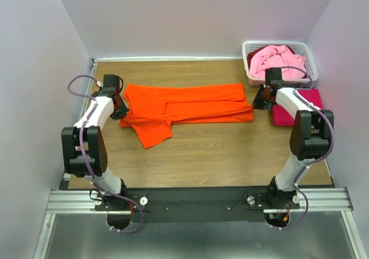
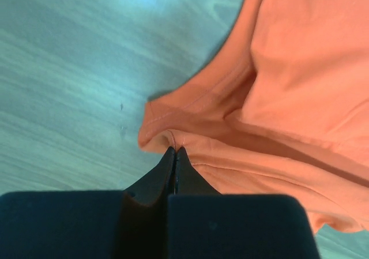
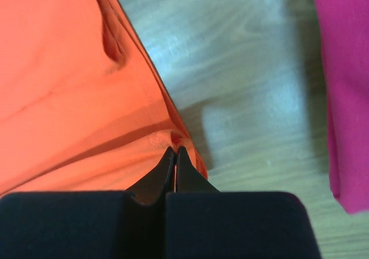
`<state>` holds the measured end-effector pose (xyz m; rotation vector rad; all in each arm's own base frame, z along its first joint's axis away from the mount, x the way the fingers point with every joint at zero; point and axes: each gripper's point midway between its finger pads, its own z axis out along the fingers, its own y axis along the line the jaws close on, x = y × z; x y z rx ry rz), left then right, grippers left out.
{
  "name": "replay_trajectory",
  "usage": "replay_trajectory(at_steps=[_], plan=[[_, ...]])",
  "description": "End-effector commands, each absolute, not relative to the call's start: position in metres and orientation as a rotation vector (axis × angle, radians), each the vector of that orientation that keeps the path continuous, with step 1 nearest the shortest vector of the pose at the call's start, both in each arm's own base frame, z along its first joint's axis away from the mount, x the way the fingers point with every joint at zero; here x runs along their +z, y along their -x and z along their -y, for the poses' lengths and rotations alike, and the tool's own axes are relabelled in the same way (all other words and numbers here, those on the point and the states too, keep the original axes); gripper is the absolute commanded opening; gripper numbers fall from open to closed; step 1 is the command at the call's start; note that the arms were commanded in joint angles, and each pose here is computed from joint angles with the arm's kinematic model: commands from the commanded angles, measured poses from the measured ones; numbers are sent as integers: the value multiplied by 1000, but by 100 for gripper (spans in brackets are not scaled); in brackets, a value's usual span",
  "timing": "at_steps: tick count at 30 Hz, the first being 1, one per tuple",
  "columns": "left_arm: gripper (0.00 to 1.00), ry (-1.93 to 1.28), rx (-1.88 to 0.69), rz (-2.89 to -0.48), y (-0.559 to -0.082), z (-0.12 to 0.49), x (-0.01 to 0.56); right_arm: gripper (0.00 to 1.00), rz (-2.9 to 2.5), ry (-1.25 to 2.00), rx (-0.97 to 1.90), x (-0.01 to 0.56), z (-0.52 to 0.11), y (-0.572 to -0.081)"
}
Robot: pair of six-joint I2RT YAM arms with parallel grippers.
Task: Fold and stack the t-shirts
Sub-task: Fold the tshirt
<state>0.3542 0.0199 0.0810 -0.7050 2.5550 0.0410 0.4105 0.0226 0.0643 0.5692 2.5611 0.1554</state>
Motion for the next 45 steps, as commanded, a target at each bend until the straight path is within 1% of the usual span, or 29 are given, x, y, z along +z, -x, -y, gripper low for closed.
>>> replay_trajectory(at_steps=[1,12,20,26,28,29,30,32,33,35,36,37,38,39,40,41,42,43,44,45], plan=[[0,663,39,-2551,-371,-26,84,1,-2553,-555,149,68,-19,-428],[0,669,56,-2554,-388,-35,76,1,-2560,-550,145,60,-19,-444],[0,691,68,-2566,-389,-38,62,1,-2586,-530,219,52,-30,-450],[0,703,73,-2570,-384,-39,54,1,-2594,-522,222,46,-31,-456],[0,701,66,-2573,-384,-38,52,2,-2603,-525,226,42,-31,-456],[2,698,61,-2571,-384,-37,53,3,-2604,-522,232,42,-32,-456],[8,697,50,-2562,-385,-36,55,7,-2604,-519,241,42,-33,-456],[18,689,36,-2545,-386,-36,61,13,-2597,-503,256,48,-35,-456],[28,686,34,-2540,-386,-35,63,20,-2595,-493,267,51,-37,-455],[37,688,40,-2509,-385,-37,74,28,-2579,-479,273,59,-37,-455],[42,688,55,-2494,-385,-39,79,34,-2559,-469,278,68,-37,-456],[49,696,73,-2469,-382,-43,87,37,-2552,-461,278,72,-38,-454],[51,693,77,-2457,-381,-42,91,43,-2544,-459,279,76,-37,-453],[59,692,80,-2444,-379,-44,95,46,-2517,-448,282,89,-37,-452],[60,681,73,-2422,-376,-41,104,50,-2520,-446,279,90,-36,-446],[60,674,72,-2414,-374,-39,108,56,-2518,-439,279,92,-37,-443],[60,663,66,-2411,-370,-36,111,59,-2489,-426,283,106,-37,-440],[60,648,55,-2391,-366,-31,121,62,-2499,-425,278,103,-37,-431],[60,609,49,-2405,-359,-18,120,67,-2490,-412,267,108,-36,-427],[60,611,56,-2412,-353,-16,119,68,-2484,-405,268,111,-36,-423]])
